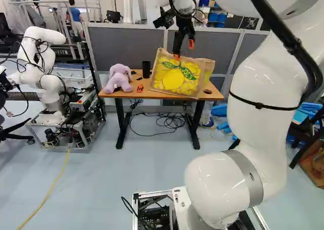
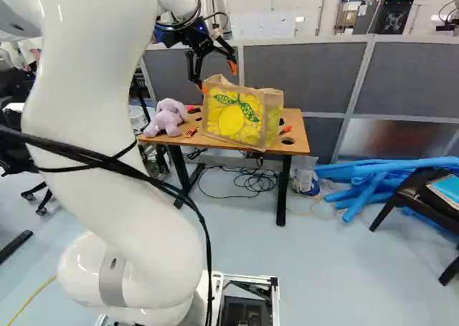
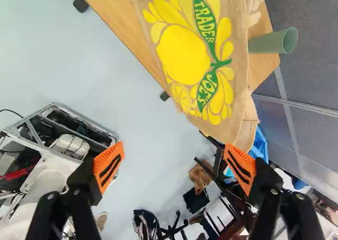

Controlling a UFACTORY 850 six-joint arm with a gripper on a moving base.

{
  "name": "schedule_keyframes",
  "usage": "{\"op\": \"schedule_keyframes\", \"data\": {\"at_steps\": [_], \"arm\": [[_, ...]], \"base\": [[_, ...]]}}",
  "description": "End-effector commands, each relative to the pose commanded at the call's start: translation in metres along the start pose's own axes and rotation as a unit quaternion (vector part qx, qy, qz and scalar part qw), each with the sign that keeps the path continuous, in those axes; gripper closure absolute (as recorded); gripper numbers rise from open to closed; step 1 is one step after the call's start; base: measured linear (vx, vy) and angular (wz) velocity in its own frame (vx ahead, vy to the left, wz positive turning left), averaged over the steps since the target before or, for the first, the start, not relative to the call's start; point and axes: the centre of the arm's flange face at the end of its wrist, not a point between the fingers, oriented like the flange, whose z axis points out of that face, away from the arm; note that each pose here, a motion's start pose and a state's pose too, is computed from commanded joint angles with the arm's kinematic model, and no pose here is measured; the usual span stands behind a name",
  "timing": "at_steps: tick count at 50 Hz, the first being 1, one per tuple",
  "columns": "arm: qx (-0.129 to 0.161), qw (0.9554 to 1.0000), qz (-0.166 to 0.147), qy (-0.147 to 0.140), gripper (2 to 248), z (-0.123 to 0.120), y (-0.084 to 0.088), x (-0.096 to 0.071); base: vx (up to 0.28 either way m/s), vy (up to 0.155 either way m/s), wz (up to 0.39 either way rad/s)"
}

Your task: Pick up the bag on the ground and place it on the table

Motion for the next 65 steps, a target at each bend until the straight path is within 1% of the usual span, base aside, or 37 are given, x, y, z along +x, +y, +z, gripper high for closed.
{"op": "schedule_keyframes", "data": {"at_steps": [16, 33, 51, 65], "arm": [[-0.002, 0.9999, 0.005, 0.011, 3, 0.007, -0.004, -0.001], [-0.005, 0.9994, 0.015, 0.031, 3, 0.020, -0.011, -0.002], [-0.009, 0.9976, 0.031, 0.062, 3, 0.040, -0.022, -0.005], [-0.012, 0.9944, 0.049, 0.093, 3, 0.060, -0.035, -0.010]], "base": [[0.000, 0.000, 0.000], [0.000, 0.000, 0.000], [0.000, 0.000, 0.000], [0.000, 0.000, 0.000]]}}
